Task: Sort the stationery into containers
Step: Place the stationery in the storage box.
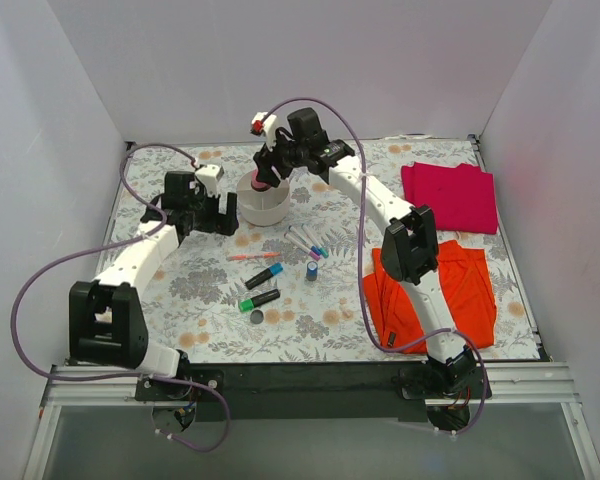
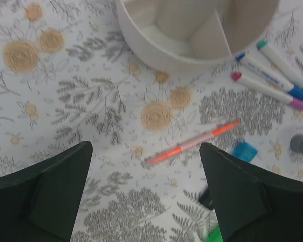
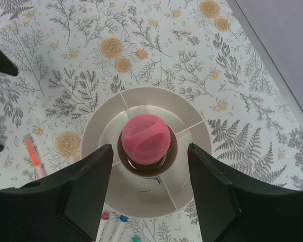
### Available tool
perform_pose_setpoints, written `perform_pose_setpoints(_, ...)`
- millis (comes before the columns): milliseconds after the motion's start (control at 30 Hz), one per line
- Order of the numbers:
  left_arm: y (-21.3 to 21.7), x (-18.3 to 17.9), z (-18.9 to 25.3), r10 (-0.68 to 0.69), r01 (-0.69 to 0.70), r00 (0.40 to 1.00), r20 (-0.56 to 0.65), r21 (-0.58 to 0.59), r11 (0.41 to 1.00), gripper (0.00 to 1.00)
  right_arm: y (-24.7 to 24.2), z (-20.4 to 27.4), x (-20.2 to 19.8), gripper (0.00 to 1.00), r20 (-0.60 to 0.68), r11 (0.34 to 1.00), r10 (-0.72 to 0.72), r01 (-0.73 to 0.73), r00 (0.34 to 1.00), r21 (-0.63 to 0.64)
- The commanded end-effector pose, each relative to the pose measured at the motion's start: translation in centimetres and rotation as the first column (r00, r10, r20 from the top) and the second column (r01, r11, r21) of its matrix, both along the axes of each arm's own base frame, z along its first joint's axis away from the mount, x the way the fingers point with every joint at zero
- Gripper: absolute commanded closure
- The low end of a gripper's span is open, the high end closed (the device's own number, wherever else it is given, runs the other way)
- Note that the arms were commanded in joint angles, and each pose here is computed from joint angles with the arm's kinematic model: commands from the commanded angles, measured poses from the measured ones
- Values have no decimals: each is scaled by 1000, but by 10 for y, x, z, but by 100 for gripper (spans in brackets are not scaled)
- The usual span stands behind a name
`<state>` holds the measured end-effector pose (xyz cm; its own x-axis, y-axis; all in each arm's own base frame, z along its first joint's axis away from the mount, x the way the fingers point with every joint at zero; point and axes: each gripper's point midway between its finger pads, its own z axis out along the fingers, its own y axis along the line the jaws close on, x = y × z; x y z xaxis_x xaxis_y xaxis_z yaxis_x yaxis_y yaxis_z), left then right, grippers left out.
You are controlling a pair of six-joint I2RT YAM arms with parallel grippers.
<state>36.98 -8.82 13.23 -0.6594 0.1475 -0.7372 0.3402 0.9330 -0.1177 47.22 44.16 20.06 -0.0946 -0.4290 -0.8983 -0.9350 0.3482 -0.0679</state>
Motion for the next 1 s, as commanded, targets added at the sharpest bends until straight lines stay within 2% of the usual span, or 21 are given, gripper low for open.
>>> perform_pose_setpoints(0, 16, 63, 35, 170, -159, 979, 117, -94, 983, 13, -26, 54, 13, 31, -63, 979, -140, 148, 988, 140)
perform_pose_setpoints(67, 27, 86, 32, 243, -230, 965, 96, -132, 964, 18, -48, 53, 26, 34, -96, 966, -205, 218, 974, 143)
perform_pose_setpoints(100, 31, 94, 30, 265, -251, 961, 81, -152, 956, 27, -56, 44, 29, 36, -131, 959, -232, 250, 964, 134)
perform_pose_setpoints(167, 38, 109, 35, 305, -287, 950, 69, -196, 938, 35, -78, 37, 42, 42, -149, 947, -278, 297, 949, 122)
perform_pose_setpoints(267, 32, 120, 25, 275, -256, 960, 55, -223, 940, 52, -98, 17, 52, 46, -174, 949, -284, 302, 943, 91)
perform_pose_setpoints(300, 28, 121, 21, 253, -235, 967, 46, -235, 943, 66, -101, 10, 53, 47, -182, 951, -280, 298, 943, 82)
perform_pose_setpoints(367, 23, 124, 14, 233, -219, 972, 28, -247, 944, 80, -104, 2, 51, 48, -203, 959, -252, 272, 946, 76)
perform_pose_setpoints(433, 18, 126, 5, 211, -203, 977, 6, -263, 943, 100, -101, -4, 45, 49, -217, 968, -218, 239, 952, 76)
perform_pose_setpoints(533, 11, 126, -7, 176, -176, 984, -25, -283, 943, 100, -96, -15, 42, 54, -240, 973, -197, 219, 951, 71)
perform_pose_setpoints(667, -1, 128, -22, 136, -146, 989, -56, -301, 942, 100, -97, -36, 49, 59, -233, 963, -259, 270, 937, 15)
perform_pose_setpoints(967, -27, 143, -30, 79, -90, 996, -50, -300, 950, 100, -107, -82, 51, 67, -252, 954, -300, 290, 920, -76)
